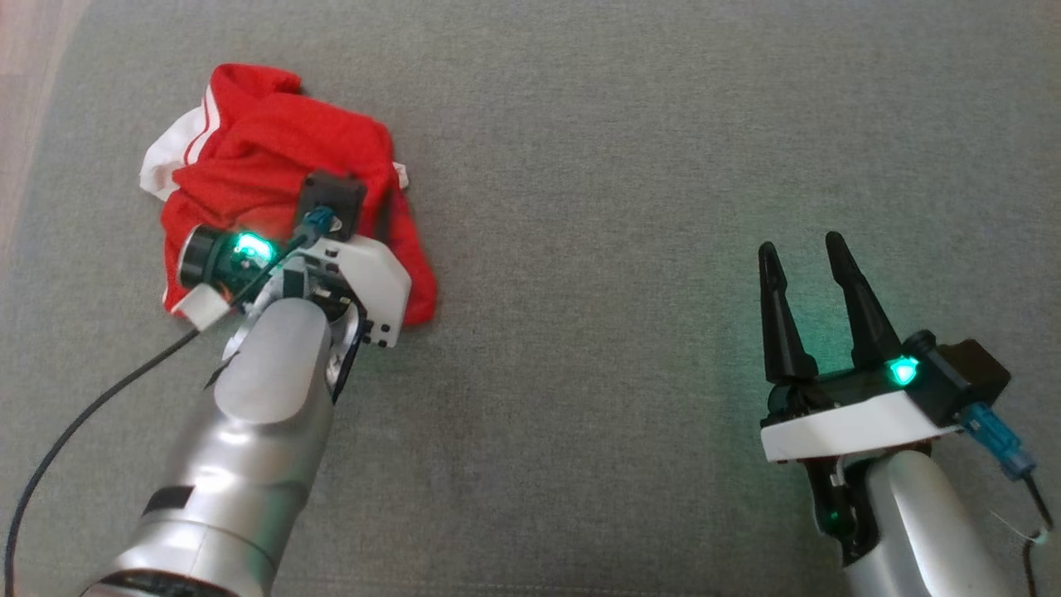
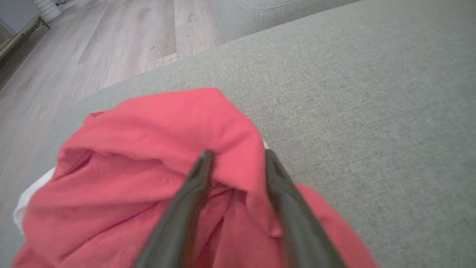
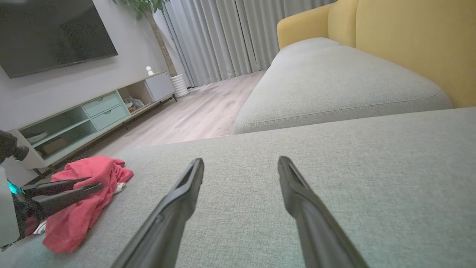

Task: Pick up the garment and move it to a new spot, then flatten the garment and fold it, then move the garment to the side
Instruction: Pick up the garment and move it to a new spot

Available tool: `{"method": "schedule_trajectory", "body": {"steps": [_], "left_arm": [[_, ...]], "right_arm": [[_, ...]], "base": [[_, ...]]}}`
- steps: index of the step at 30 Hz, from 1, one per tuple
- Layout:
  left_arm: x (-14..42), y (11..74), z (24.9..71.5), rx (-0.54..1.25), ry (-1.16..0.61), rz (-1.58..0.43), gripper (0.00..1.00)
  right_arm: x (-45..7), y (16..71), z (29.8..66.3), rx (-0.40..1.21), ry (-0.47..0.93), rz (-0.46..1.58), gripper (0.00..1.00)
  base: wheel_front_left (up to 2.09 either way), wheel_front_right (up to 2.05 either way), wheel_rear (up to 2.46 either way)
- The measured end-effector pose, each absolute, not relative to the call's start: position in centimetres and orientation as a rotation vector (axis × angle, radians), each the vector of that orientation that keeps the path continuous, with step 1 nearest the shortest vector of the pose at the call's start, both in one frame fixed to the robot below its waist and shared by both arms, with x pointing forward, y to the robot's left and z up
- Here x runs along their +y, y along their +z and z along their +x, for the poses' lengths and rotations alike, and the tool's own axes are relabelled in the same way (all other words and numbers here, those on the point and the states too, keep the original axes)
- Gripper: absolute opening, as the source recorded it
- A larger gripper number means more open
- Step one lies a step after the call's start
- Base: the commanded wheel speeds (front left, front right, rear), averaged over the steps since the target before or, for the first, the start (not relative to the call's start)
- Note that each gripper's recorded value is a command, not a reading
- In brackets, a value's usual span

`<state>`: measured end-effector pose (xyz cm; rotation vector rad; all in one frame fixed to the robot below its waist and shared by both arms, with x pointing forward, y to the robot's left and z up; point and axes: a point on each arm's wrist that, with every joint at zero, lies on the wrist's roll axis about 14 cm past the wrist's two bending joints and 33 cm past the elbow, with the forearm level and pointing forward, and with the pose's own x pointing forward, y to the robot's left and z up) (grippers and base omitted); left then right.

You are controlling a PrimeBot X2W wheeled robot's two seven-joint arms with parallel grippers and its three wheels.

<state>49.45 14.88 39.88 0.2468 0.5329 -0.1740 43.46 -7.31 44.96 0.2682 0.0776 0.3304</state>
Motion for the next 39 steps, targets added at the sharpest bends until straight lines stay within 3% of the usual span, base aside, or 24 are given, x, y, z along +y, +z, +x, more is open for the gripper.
{"method": "schedule_trajectory", "body": {"steps": [6, 15, 23, 26, 27, 28, 29, 34, 39], "left_arm": [[14.7, 41.4, 49.8, 0.432, -0.174, 0.215, 0.0], [11.8, 54.8, 52.1, -0.072, -0.202, 0.115, 0.0], [4.7, 63.0, 51.2, -0.325, -0.336, 0.034, 0.0], [-1.4, 63.5, 49.7, -0.341, -0.481, -0.029, 0.0], [-2.9, 63.5, 49.3, -0.34, -0.515, -0.039, 0.2], [-4.3, 63.4, 48.8, -0.337, -0.549, -0.047, 0.81], [-5.8, 63.2, 48.4, -0.331, -0.59, -0.048, 1.0], [-11.3, 60.7, 46.0, -0.272, -0.759, -0.017, 1.0], [-10.6, 58.8, 46.5, -0.224, -0.73, 0.0, 1.0]], "right_arm": [[-7.6, 46.0, 43.2, 0.054, 0.325, 0.27, 1.0], [-8.0, 49.0, 42.1, -0.019, 0.323, 0.27, 1.0], [-10.8, 50.2, 40.2, -0.049, 0.25, 0.272, 1.0], [-12.2, 50.6, 39.3, -0.059, 0.208, 0.281, 1.0], [-12.6, 50.6, 39.1, -0.06, 0.195, 0.28, 1.0], [-13.2, 50.6, 38.9, -0.061, 0.179, 0.277, 1.0], [-13.7, 50.5, 38.7, -0.061, 0.163, 0.277, 1.0], [-16.1, 50.3, 37.9, -0.06, 0.088, 0.278, 1.0], [-16.4, 50.0, 38.3, -0.055, 0.078, 0.28, 1.0]], "base": [[0.0, 0.0, 0.0], [0.0, 0.0, 0.0], [0.0, 0.0, 0.0], [0.0, 0.0, 0.0], [0.0, 0.0, 0.0], [0.0, 0.0, 0.0], [0.0, 0.0, 0.0], [0.0, 0.0, 0.0], [0.0, 0.0, 0.0]]}}
